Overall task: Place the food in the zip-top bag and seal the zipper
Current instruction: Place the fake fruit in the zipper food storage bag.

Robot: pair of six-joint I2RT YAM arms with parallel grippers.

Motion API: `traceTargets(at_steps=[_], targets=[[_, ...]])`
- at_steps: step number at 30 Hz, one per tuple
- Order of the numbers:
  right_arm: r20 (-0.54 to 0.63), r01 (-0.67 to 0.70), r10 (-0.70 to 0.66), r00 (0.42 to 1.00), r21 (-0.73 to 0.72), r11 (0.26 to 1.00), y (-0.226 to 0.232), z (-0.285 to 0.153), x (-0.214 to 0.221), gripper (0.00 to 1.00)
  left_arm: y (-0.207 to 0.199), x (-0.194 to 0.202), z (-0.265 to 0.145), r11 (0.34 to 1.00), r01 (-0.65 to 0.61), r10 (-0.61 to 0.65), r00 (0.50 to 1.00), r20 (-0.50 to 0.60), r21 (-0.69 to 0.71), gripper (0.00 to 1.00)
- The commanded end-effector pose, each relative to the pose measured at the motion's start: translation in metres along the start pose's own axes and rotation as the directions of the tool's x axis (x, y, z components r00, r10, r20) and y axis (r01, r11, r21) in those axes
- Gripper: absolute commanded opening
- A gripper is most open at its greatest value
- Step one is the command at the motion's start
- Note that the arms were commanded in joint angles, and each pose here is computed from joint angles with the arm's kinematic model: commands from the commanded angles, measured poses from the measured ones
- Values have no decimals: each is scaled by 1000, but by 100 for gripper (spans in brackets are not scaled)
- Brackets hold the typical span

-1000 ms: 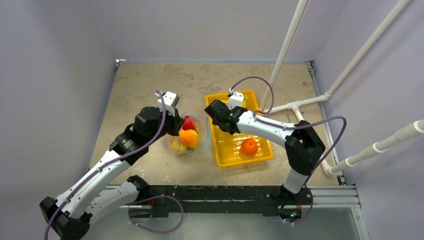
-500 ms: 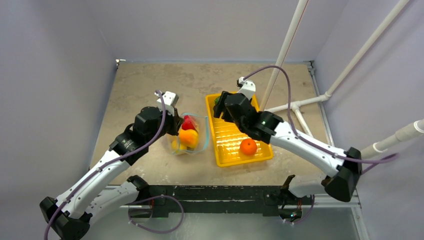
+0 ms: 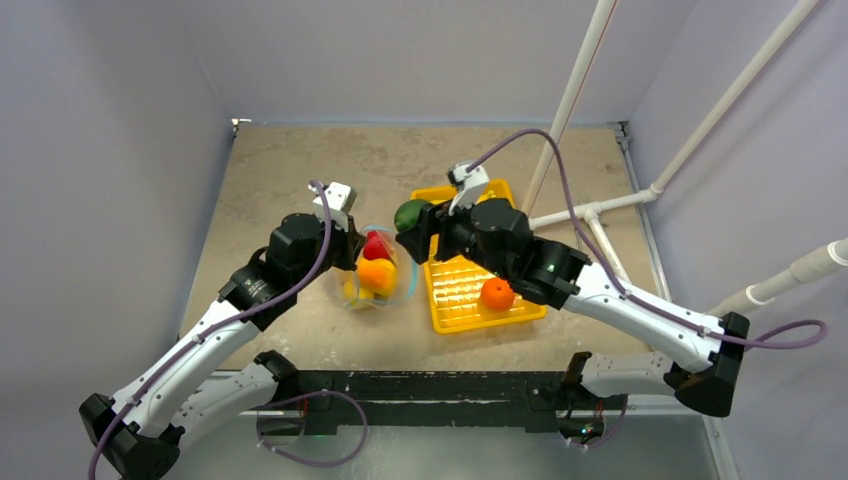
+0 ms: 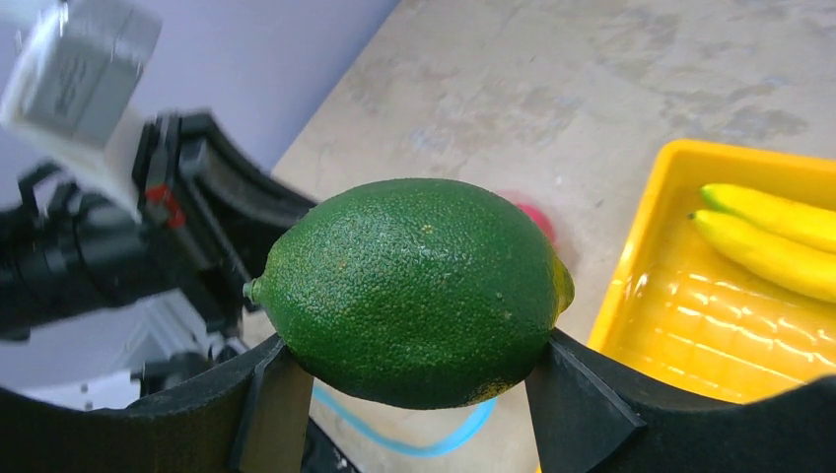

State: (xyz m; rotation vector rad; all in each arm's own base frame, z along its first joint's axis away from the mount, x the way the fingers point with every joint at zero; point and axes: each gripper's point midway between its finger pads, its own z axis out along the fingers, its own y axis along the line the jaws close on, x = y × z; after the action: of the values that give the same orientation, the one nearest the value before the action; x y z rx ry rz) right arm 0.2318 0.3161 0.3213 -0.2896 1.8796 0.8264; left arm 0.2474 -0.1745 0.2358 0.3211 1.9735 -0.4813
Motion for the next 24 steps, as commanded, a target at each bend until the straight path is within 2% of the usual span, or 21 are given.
traceTargets(at_steps=[1,10,12,15,19,24], targets=[[-59,99,-104,993,-85,991,25,6,25,0,2,-11,-2,1000,-8,9,999,35,-18,0],[-164,172,-188,968,-107,979,40,20,76,0,7,-13,-4,999,-7,9,999,43,-47,0],[-179,177,-191,965,-93,980,40,26,84,3,7,-13,-4,999,-8,10,999,44,-46,0],[-178,181,-192,965,-73,981,40,35,89,13,7,-13,-4,999,-8,11,999,45,-48,0],[-168,181,-177,970,11,983,30,47,89,45,9,-13,-4,999,-7,9,999,43,-52,0],[-162,169,-159,974,52,984,27,56,89,66,8,-13,-4,999,-7,9,999,45,-51,0]])
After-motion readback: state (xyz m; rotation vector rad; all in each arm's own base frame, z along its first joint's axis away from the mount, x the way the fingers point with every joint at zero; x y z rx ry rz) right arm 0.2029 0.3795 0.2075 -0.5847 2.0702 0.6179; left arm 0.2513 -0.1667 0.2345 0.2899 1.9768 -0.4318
